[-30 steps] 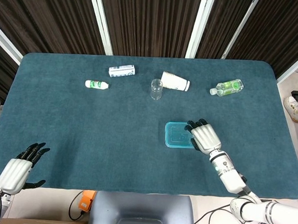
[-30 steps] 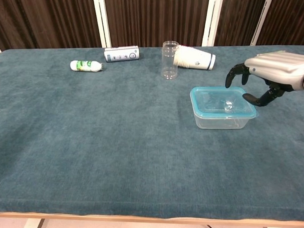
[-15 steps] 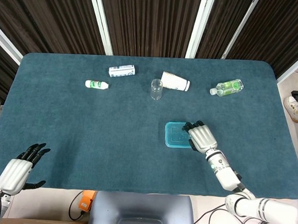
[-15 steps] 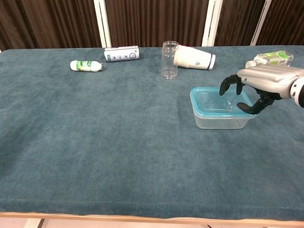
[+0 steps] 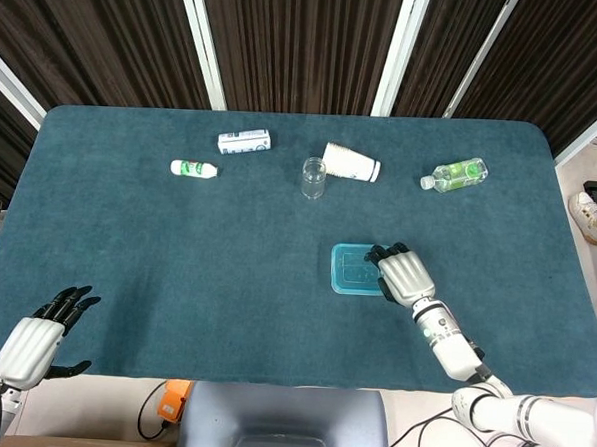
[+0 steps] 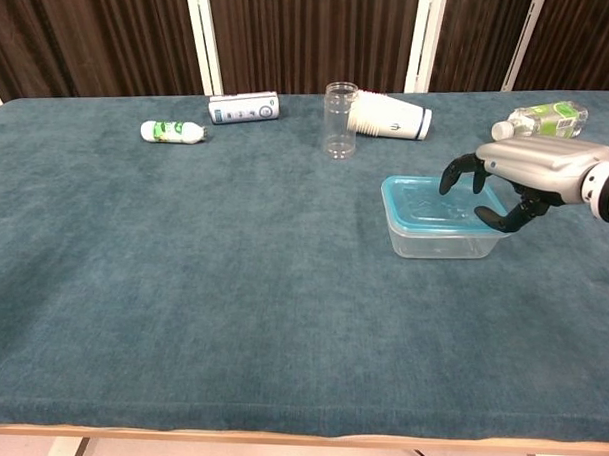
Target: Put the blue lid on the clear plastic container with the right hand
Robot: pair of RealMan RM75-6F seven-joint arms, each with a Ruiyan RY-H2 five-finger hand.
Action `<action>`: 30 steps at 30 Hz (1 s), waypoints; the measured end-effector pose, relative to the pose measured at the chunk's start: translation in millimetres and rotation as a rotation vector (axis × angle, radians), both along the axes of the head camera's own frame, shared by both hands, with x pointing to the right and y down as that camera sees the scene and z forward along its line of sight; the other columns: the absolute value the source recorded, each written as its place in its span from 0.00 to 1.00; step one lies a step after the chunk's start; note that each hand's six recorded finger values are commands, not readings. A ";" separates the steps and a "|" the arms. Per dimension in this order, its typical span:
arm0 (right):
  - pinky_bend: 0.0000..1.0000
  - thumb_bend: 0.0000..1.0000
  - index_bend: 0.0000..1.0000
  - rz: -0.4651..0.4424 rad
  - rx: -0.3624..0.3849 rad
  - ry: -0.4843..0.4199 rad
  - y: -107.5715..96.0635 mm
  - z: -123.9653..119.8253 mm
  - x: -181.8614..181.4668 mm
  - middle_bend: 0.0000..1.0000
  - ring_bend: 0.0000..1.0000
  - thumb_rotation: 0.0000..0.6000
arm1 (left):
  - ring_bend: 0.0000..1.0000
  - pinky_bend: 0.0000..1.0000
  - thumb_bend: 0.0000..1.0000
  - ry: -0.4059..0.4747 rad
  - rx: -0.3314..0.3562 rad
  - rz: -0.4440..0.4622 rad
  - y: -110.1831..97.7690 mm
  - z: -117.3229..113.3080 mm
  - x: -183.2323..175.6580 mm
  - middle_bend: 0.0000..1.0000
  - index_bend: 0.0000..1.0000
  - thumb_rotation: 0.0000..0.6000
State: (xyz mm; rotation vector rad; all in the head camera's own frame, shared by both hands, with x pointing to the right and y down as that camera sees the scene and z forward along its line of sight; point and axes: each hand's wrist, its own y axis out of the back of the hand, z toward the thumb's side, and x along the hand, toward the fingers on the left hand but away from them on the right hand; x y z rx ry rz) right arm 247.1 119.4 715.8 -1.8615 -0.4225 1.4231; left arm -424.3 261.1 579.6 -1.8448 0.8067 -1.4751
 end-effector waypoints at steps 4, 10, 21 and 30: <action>0.32 0.64 0.38 0.003 0.026 -0.024 -1.7 -5.6 -2.7 0.32 0.33 1.00 | 0.08 0.30 0.48 0.000 0.000 -0.001 -0.1 -0.1 -0.4 0.07 0.17 1.00; 0.32 0.64 0.37 -0.013 0.134 -0.061 -5.9 -25.9 -4.1 0.32 0.32 1.00 | 0.08 0.30 0.48 0.001 0.001 -0.001 -0.2 -0.2 -0.3 0.07 0.17 1.00; 0.32 0.64 0.36 -0.064 0.141 -0.086 20.8 -52.9 14.7 0.32 0.32 1.00 | 0.08 0.30 0.48 -0.001 0.001 -0.002 0.2 0.0 0.2 0.07 0.17 1.00; 0.32 0.64 0.36 -0.091 0.089 -0.052 42.7 -48.9 34.1 0.32 0.32 1.00 | 0.08 0.30 0.48 -0.003 0.000 0.004 0.5 0.9 1.5 0.07 0.17 1.00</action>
